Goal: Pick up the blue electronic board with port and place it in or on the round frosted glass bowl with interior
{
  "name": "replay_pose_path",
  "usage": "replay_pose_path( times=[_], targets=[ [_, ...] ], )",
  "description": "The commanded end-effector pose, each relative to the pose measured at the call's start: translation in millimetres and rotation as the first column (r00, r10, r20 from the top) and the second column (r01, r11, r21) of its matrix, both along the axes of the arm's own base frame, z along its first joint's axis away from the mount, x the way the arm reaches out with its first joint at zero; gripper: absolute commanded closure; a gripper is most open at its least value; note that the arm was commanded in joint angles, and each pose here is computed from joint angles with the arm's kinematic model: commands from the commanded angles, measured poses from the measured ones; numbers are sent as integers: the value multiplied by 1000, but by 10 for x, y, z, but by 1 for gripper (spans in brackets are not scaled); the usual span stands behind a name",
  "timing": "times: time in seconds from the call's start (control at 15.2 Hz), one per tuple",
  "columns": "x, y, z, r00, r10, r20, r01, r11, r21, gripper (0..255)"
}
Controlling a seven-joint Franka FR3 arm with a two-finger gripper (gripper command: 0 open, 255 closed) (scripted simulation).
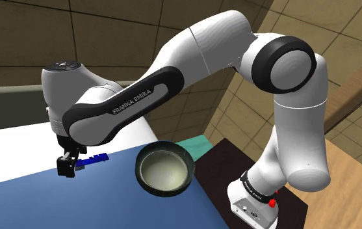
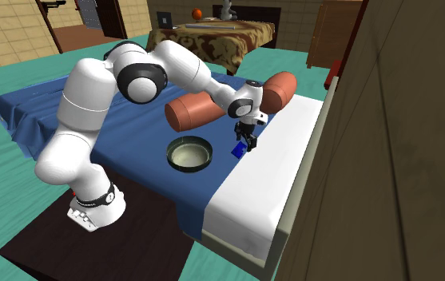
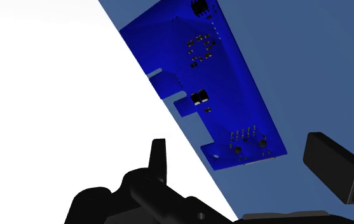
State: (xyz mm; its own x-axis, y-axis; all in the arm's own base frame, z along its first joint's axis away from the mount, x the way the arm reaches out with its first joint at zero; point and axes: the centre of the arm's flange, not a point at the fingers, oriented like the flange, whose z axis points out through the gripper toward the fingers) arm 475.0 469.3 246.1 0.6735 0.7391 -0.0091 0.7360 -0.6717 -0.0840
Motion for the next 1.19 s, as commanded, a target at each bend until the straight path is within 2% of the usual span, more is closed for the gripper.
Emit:
replay_pose_path(
  times=[0.0, 0.07, 0.66, 1.12],
  targets=[
    [0, 0, 0, 1000, 0, 0, 0, 1000, 0, 0],
    [0, 0, 0, 1000, 0, 0, 0, 1000, 0, 255],
    [0, 0, -1, 1000, 0, 0, 0, 1000, 0, 255],
    [0, 0, 369, 1000, 0, 0, 0, 1000, 0, 255]
  ],
)
